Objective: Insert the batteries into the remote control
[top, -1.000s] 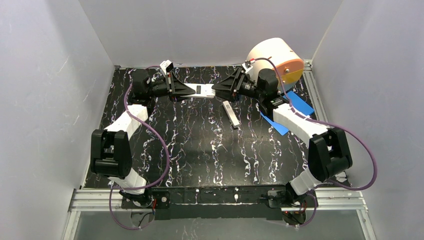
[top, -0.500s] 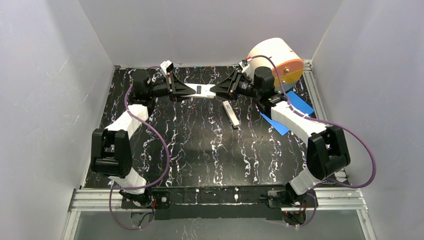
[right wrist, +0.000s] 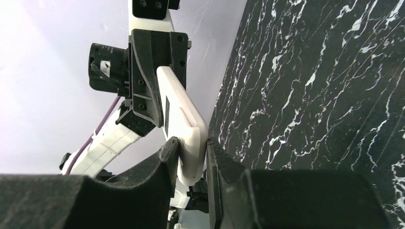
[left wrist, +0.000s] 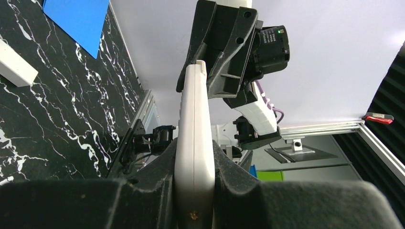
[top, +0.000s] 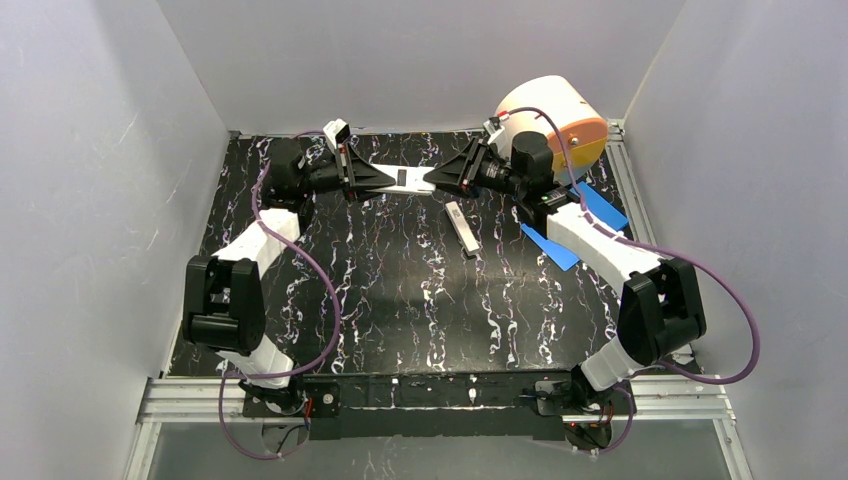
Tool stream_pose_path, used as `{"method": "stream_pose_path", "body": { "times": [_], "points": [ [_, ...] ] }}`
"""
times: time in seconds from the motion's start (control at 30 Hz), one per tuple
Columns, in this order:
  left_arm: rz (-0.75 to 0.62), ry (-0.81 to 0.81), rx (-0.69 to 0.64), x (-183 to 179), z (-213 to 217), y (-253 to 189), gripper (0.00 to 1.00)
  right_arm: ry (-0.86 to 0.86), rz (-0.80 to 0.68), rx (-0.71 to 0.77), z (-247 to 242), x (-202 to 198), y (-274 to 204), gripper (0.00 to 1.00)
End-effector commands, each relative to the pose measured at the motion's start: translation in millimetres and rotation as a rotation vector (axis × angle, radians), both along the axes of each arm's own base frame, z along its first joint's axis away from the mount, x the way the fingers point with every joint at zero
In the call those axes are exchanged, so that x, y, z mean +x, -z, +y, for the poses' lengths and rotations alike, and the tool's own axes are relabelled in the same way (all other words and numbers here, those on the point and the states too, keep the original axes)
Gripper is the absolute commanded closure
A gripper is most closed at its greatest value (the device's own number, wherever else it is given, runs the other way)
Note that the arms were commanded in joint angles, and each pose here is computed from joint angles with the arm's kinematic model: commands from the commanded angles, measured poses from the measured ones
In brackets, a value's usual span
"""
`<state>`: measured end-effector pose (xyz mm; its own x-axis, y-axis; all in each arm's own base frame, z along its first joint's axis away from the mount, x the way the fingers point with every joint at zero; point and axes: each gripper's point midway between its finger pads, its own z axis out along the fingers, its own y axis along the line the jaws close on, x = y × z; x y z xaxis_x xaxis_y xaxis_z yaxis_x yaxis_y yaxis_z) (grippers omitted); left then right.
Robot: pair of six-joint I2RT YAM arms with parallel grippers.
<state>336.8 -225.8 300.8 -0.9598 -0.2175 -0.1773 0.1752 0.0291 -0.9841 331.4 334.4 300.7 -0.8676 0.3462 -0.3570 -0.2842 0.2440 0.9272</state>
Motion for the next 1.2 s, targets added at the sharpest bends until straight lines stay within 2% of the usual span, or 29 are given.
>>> {"method": "stream_pose_path", "body": {
  "times": [0.0, 0.17, 0.37, 0.47, 0.63, 0.8, 1.0, 1.17],
  "points": [
    [-0.099, -0.032, -0.030, -1.7, -8.2, -24.1, 1.00, -0.005, -0.052, -0.067, -0.1, -0.6, -0.5, 0.66],
    [-0.134, -0.088, -0.040, -0.9, -17.3, -25.8, 1.00, 0.032, -0.049, -0.160, -4.8, 3.3, 8.6, 0.62],
    [-0.173, -0.154, -0.048, 3.1, -16.0, -30.9, 1.00, 0.079, -0.059, -0.194, -11.9, 6.3, 9.6, 0.62],
    [-0.182, -0.152, -0.047, 3.5, -16.1, -31.6, 1.00, 0.086, -0.047, -0.182, -12.8, 4.9, 8.5, 0.63],
    [-0.187, -0.148, -0.041, 2.3, -16.2, -28.5, 1.00, 0.151, -0.043, -0.169, -24.2, 10.4, -0.1, 0.71],
    [-0.185, -0.139, -0.041, 1.9, -16.6, -27.3, 1.00, 0.161, -0.039, -0.107, -29.2, 12.3, -10.1, 0.72],
    [-0.194, -0.113, -0.036, -0.2, -17.7, -24.1, 1.00, 0.118, 0.001, -0.064, -27.0, 7.4, -15.0, 0.72],
    [-0.205, -0.087, -0.035, -4.4, -18.2, -19.2, 1.00, 0.056, 0.065, -0.018, -22.5, 1.2, -17.3, 0.64]
  ]
}}
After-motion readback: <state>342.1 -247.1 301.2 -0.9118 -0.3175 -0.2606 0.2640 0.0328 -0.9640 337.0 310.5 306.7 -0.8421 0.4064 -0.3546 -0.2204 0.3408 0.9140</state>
